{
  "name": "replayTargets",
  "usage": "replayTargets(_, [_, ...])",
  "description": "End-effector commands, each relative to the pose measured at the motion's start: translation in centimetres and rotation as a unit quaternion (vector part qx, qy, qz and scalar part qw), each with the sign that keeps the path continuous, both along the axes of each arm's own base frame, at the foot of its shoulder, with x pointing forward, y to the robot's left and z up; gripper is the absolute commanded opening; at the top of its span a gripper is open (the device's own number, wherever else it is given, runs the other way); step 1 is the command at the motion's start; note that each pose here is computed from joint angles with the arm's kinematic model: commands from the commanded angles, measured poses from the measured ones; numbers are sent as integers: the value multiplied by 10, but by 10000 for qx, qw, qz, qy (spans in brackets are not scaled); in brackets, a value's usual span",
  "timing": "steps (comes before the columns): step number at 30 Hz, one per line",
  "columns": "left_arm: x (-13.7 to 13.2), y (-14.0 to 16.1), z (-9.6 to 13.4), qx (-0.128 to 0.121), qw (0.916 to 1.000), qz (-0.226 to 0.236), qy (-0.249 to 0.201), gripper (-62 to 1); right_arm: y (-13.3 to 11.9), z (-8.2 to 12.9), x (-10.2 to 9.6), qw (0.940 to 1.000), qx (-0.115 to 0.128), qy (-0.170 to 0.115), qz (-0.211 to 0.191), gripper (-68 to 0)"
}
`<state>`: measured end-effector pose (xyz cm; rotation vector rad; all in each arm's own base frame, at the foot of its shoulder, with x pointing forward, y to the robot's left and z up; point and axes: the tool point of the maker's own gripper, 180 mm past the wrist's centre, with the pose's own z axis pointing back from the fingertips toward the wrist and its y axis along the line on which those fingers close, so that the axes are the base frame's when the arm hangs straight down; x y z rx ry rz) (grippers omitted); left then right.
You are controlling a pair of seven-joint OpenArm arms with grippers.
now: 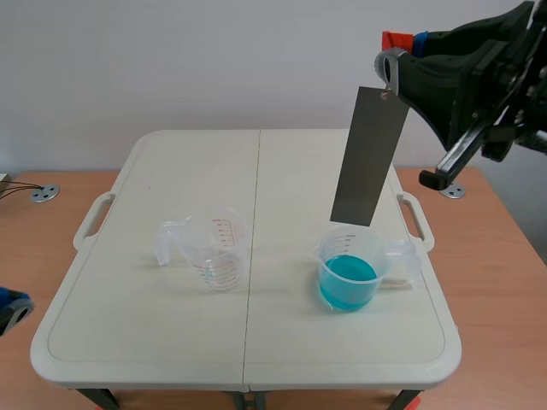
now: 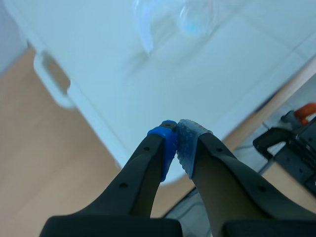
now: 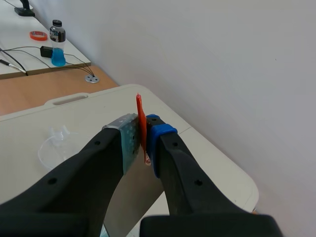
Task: Hold the metal plate by the orange handle, dip it into the blue solution, take it out and point at it, then put the plate back in the beaker on the left.
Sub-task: 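Raise the plate and point at it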
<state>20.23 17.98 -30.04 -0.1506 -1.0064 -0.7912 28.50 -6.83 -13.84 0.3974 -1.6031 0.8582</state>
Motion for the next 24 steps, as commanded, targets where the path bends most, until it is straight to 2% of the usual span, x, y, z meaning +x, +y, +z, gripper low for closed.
replayTargets(1, [4, -12, 5, -195, 9997, -161, -77, -594, -2, 11, 0, 9999, 41, -157, -5, -662])
replayTargets(9, [26, -67, 23, -683, 9918, -1028, -344, -594, -2, 11, 0, 9999, 39, -155, -5, -662])
replayTargets(18, [40, -135, 29, -889, 9806, -1704, -390, -594, -3, 8, 1, 9999, -11, -106, -29, -662])
replayTargets(24, [54, -169, 26, -1019, 9758, -1896, -382, -594, -3, 8, 1, 9999, -11, -106, -29, -662])
